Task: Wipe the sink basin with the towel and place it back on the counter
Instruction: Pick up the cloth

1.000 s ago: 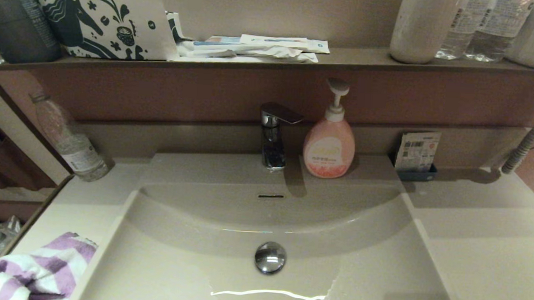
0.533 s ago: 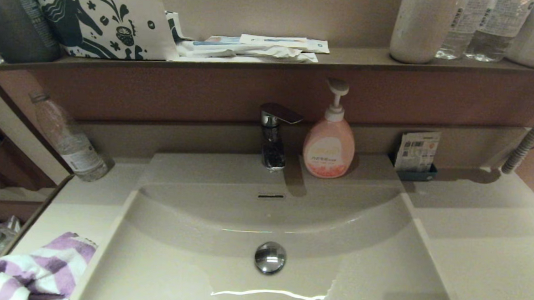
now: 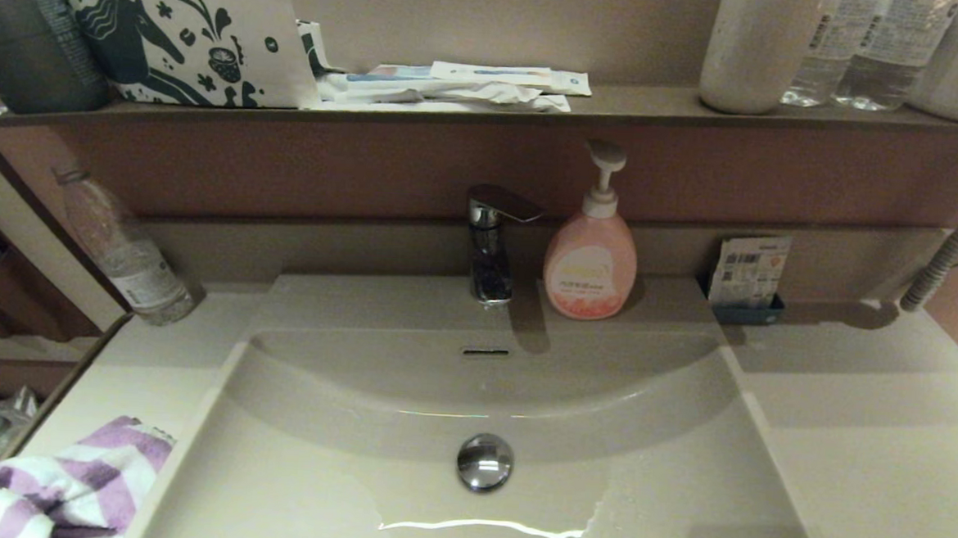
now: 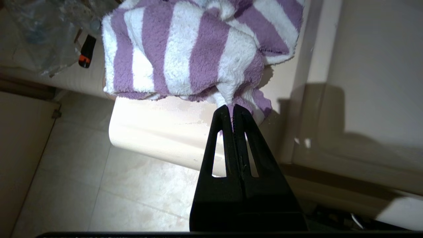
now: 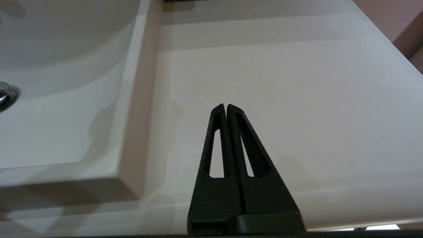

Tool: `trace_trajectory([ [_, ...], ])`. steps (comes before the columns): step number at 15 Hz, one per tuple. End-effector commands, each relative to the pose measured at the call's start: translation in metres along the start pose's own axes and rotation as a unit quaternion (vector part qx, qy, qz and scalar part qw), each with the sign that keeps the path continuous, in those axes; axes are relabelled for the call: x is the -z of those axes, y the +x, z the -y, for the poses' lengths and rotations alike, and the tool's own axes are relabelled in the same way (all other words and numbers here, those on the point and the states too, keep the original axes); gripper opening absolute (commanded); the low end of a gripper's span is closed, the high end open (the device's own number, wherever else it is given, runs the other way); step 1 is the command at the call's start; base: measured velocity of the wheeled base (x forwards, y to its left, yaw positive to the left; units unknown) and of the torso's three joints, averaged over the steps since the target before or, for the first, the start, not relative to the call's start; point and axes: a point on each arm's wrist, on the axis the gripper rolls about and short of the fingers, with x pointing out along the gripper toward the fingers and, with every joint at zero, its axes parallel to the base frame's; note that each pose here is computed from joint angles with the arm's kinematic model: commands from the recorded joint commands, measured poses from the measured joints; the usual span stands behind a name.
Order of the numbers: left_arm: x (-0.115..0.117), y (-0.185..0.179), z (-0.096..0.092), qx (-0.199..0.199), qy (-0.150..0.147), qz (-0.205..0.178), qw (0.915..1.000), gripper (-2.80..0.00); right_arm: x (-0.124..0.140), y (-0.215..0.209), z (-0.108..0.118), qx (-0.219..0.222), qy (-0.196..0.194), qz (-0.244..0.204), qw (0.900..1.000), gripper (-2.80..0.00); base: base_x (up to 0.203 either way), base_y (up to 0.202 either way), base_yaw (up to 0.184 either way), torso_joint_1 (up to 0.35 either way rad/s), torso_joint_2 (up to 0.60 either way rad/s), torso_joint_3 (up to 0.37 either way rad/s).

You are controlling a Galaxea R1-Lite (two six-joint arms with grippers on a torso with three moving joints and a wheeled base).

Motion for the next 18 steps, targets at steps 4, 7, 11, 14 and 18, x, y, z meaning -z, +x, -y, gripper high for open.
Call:
trace_trajectory([
  [4, -0.02, 0.017, 0.006, -0.016, 0.023, -0.07, 0.9972, -2.8, 0.0, 0.0, 0.0, 0.0, 0.0, 0.0, 1.0, -2.8, 0.0, 0.0, 0.0, 0.0, 0.0, 0.0],
  [7, -0.033, 0.029, 0.009, -0.041, 0.033, -0.11, 0.9926, -2.8, 0.0, 0.0, 0.0, 0.0, 0.0, 0.0, 1.0, -2.8, 0.0, 0.0, 0.0, 0.0, 0.0, 0.0],
  [11, -0.055, 0.042, 0.012, -0.055, 0.041, -0.136, 0.9884, -2.8, 0.0, 0.0, 0.0, 0.0, 0.0, 0.0, 1.0, -2.8, 0.0, 0.0, 0.0, 0.0, 0.0, 0.0],
  [14, -0.068, 0.052, 0.013, -0.087, 0.046, -0.154, 0.9831, -2.8, 0.0, 0.0, 0.0, 0.0, 0.0, 0.0, 1.0, -2.8, 0.0, 0.0, 0.0, 0.0, 0.0, 0.0],
  [18, -0.08, 0.064, 0.01, -0.123, 0.043, -0.18, 0.9751, 0.0, 0.0, 0.0, 0.0, 0.0, 0.0, 0.0, 1.0, -2.8, 0.0, 0.0, 0.0, 0.0, 0.0, 0.0],
])
